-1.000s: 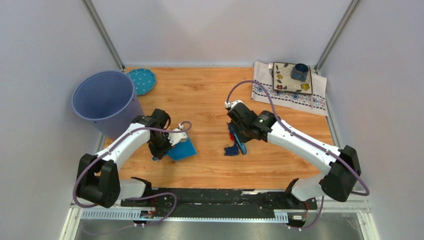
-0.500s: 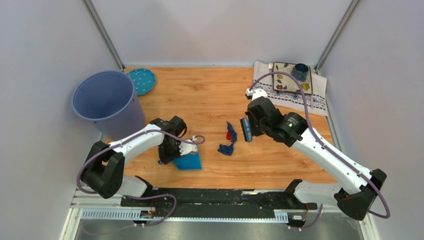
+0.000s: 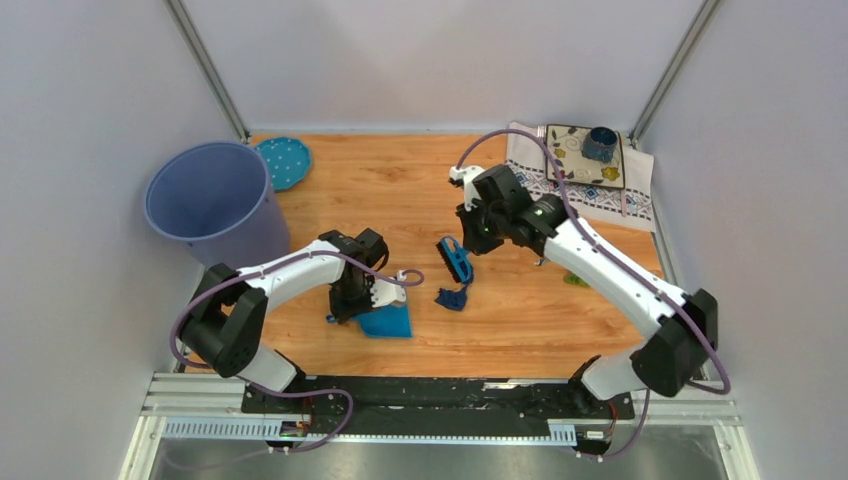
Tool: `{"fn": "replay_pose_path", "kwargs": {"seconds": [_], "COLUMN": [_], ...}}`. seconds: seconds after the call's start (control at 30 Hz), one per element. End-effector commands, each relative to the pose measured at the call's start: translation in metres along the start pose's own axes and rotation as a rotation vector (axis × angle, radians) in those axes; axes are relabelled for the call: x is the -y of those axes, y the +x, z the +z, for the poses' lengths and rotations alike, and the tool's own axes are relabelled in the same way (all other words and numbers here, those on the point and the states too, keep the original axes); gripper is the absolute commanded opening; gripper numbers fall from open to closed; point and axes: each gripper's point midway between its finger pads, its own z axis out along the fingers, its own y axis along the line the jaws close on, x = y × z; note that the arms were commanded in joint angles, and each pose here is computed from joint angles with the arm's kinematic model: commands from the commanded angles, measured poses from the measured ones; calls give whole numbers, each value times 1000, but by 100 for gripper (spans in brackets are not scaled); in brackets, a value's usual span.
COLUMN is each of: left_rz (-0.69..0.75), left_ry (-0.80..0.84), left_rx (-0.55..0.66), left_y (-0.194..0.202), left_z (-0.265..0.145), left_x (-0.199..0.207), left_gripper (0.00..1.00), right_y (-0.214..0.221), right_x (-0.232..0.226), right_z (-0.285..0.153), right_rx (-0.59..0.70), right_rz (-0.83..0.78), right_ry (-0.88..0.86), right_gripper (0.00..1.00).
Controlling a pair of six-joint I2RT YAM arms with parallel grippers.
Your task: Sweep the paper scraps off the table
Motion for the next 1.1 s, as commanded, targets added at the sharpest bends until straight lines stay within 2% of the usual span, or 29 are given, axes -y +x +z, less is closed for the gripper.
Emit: {"fn": "replay_pose_path", "kwargs": {"seconds": [0.0, 0.23, 0.37, 0.43, 0.5, 0.67, 0.8, 0.87, 0.97, 1.07], "left_rz": [-4, -18, -10, -8, -2, 19, 50, 59, 53, 73], "left_ry": [-19, -9, -11, -17, -22, -22, -35, -45, -113, -217], "left_rx": [6, 5, 4, 6, 13, 19, -11, -21, -42, -97], "left_y": [-2, -1, -4, -8, -15, -31, -37, -39, -43, -43], "left_z": [-7, -5, -5, -7, -9, -9, -7, -4, -4, -3], "left_x": [-1, 2, 1, -2, -5, -9, -13, -15, -27, -42], "left_gripper": [0, 0, 0, 0, 0, 0, 0, 0, 0, 0], "right_y": [-19, -4, 16, 15, 11, -6, 8, 31, 60, 64], "right_x": [14, 92, 140, 148, 146, 106, 98, 85, 53, 31], "right_z": [27, 40, 11, -5, -18, -45, -58, -45, -13, 4], "right_rx": [-6, -174, -266, -249, -221, -55, 9, -35, -102, -97], "right_rz": [-149, -160, -108, -88, -83, -8, 31, 30, 140, 225], "right_ry": [37, 348, 571, 608, 593, 462, 551, 530, 348, 236], "right_gripper": [0, 0, 0, 0, 0, 0, 0, 0, 0, 0]}}
